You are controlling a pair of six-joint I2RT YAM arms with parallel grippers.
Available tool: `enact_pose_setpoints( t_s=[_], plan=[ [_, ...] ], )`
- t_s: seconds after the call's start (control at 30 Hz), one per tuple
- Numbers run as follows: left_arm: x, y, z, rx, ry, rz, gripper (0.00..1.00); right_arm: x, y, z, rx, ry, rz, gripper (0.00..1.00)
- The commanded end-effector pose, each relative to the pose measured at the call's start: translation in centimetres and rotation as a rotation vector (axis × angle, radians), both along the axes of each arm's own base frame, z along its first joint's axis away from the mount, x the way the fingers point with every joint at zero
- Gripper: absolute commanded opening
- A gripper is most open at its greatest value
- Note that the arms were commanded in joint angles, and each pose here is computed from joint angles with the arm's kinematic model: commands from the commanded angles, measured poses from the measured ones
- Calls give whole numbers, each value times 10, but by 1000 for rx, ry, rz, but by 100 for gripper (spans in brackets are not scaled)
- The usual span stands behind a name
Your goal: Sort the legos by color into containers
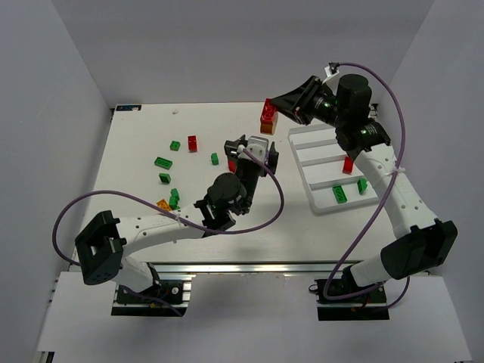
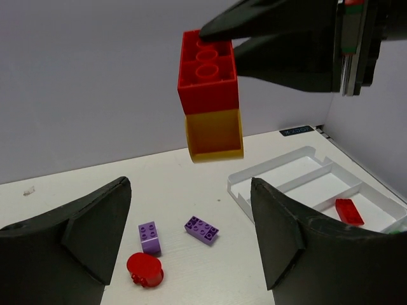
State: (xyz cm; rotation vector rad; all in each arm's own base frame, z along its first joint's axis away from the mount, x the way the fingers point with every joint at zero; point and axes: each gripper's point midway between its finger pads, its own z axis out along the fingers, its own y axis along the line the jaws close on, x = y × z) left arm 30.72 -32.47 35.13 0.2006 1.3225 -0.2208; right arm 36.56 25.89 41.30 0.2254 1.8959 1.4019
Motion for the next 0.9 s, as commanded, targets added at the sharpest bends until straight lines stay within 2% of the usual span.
enact_pose_setpoints(
  t_s=[0.0,0.23,0.4,0.5,0.63,0.8,0.87],
  plan=[
    [-6,4,22,-32,-39,-16,85,-12,-3,10,52,10,7,0],
    [-3,-6,26,-57,-45,-35,84,-30,-3,7,86,44,44,0],
    [-6,-20,28,-113,-24,-121,79,-42,-1,16,118,18,78,0],
    [-4,-23,38,-155,-34,-142,70,-52,-2,5,121,41,92,0],
    [-8,-17,44,-202,-37,-151,50,-55,-2,7,128,34,97,0],
    [-10,-17,36,-205,-22,-161,47,-55,-2,16,140,22,96,0],
    [-9,-16,34,-205,-18,-160,40,-54,-2,16,146,34,93,0]
  ],
)
